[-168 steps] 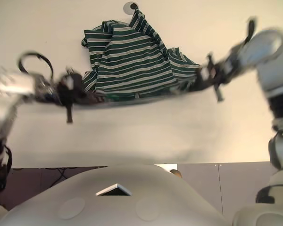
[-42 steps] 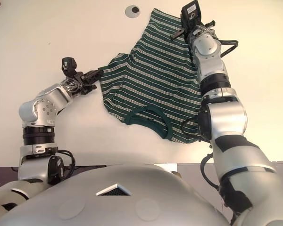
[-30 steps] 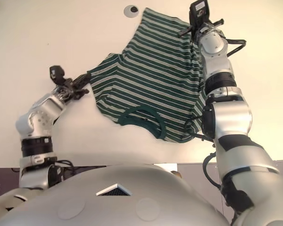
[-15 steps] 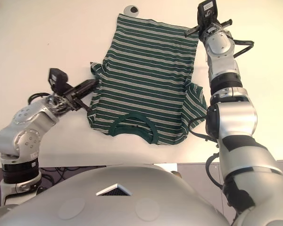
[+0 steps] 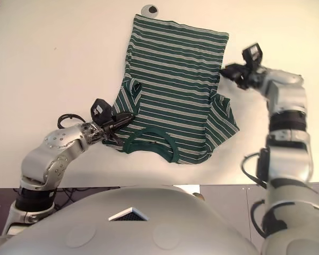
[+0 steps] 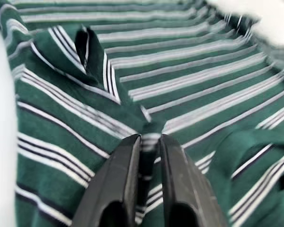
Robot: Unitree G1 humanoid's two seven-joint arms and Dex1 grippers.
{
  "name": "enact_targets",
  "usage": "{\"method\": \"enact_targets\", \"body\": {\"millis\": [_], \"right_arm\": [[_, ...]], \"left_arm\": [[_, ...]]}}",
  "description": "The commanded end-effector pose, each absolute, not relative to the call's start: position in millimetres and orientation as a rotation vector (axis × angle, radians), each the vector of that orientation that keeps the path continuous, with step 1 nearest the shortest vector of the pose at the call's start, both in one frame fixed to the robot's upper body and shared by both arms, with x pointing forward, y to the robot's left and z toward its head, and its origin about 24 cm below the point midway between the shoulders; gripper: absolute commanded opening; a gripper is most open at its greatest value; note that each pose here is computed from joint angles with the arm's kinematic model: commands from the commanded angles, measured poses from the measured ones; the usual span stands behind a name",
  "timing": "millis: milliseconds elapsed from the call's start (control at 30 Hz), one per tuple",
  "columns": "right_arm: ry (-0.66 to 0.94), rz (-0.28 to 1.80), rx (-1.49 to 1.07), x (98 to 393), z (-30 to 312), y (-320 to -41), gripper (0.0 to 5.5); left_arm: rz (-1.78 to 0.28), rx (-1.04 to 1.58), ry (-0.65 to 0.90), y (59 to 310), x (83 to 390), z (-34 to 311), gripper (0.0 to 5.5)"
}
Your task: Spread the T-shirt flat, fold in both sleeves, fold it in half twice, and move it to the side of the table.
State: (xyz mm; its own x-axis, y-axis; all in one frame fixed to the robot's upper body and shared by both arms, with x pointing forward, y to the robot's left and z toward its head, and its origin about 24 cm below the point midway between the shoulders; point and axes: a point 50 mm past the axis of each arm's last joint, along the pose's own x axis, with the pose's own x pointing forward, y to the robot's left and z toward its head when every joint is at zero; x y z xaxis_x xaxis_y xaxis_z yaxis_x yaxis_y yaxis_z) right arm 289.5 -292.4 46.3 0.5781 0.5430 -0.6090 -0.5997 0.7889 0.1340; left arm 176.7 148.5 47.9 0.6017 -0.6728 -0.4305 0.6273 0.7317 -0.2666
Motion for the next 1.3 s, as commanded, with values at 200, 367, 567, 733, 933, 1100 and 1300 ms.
{"method": "enact_targets", "body": {"millis": [200, 367, 567, 733, 933, 1100, 1300], "right_arm": [[1.017, 1.096, -0.006, 208.9, 86.2, -338.2, 2.06], [1.113, 1.06, 0.012, 191.0, 48.3, -329.7, 2.06], [1.162, 0.98, 0.027, 178.8, 20.1, -333.6, 2.06], [1.157, 0.984, 0.065, 180.3, -2.3, -319.1, 2.06], [1.179, 1.035, 0.126, 166.7, -18.8, -304.5, 0.41], [1.141, 1.031, 0.17, 168.9, -11.1, -309.5, 0.02], [0.943, 0.925, 0.343, 220.8, 21.4, -305.7, 0.02]], "left_arm": [[-0.578, -0.204, 0.366, 166.4, 172.1, 82.2, 0.67], [-0.562, -0.203, 0.362, 167.4, 172.8, 82.6, 0.67], [-0.578, -0.188, 0.371, 168.8, 177.2, 81.3, 0.67], [-0.581, -0.185, 0.381, 168.9, 179.1, 78.1, 0.67], [-0.585, -0.187, 0.397, 169.8, 180.9, 73.8, 0.67], [-0.563, -0.201, 0.395, 172.6, 184.2, 70.3, 0.67], [-0.528, -0.217, 0.393, 175.2, 184.8, 67.0, 0.67]]}}
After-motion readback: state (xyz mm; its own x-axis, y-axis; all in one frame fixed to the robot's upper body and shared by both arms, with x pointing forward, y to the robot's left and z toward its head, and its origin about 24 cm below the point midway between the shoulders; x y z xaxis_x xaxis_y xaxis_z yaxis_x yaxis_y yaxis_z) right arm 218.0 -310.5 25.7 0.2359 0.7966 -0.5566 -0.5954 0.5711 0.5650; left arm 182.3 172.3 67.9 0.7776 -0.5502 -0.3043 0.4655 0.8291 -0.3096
